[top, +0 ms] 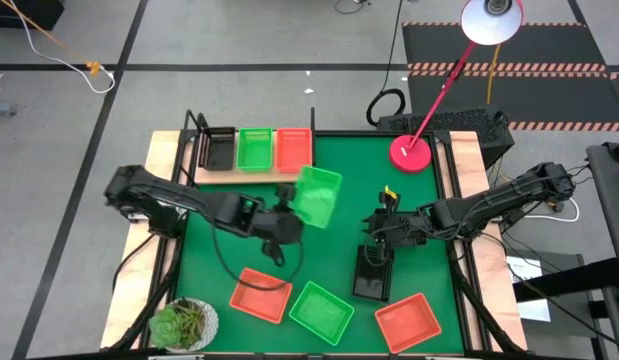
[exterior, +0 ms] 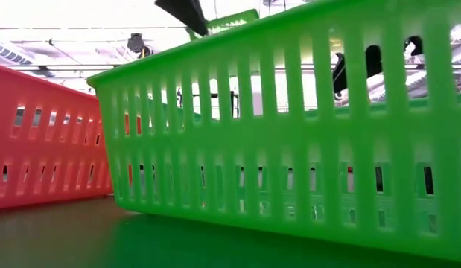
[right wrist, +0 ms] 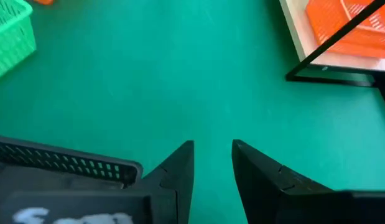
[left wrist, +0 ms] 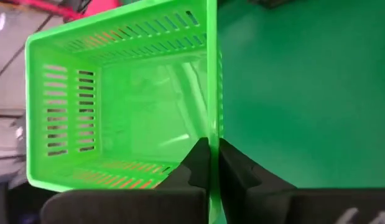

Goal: Stack baskets on shelf by color
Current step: Stack the green bin on top of the green bin on the shelf

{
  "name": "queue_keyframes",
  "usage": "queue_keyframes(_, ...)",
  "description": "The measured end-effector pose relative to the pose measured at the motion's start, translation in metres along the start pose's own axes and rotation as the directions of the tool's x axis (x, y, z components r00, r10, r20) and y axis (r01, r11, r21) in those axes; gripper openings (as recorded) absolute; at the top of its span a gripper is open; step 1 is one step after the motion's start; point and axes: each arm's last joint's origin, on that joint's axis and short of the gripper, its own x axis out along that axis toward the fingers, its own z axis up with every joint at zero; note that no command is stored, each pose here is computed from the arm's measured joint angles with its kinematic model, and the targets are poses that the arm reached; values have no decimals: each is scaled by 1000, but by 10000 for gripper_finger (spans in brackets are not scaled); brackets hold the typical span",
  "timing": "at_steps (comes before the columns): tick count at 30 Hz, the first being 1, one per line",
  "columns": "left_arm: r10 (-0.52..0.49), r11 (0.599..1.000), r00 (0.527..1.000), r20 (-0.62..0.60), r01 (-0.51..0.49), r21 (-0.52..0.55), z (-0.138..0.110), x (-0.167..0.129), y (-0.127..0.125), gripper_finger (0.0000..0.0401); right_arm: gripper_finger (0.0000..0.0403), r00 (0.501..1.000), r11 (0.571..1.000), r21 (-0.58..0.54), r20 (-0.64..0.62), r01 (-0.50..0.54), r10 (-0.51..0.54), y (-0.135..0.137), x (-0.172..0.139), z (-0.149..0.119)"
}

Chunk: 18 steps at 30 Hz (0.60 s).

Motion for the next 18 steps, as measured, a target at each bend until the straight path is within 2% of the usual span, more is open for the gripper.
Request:
queue_keyframes(8,102,993,994,-47,-105,-61,-30,-47,26,12,105,1000,1000,4,17,-2,2,0,0,2)
queue_keyframes(10,133,987,990,-52,-137,-83,-35,-54,32,17,105,1000,1000,5,19,-2,2,0,0,2)
queue_keyframes(18,144,980,980,-138,-161,-117,-59,-64,53,11,105,1000,1000,7,23,-2,2,0,0,2)
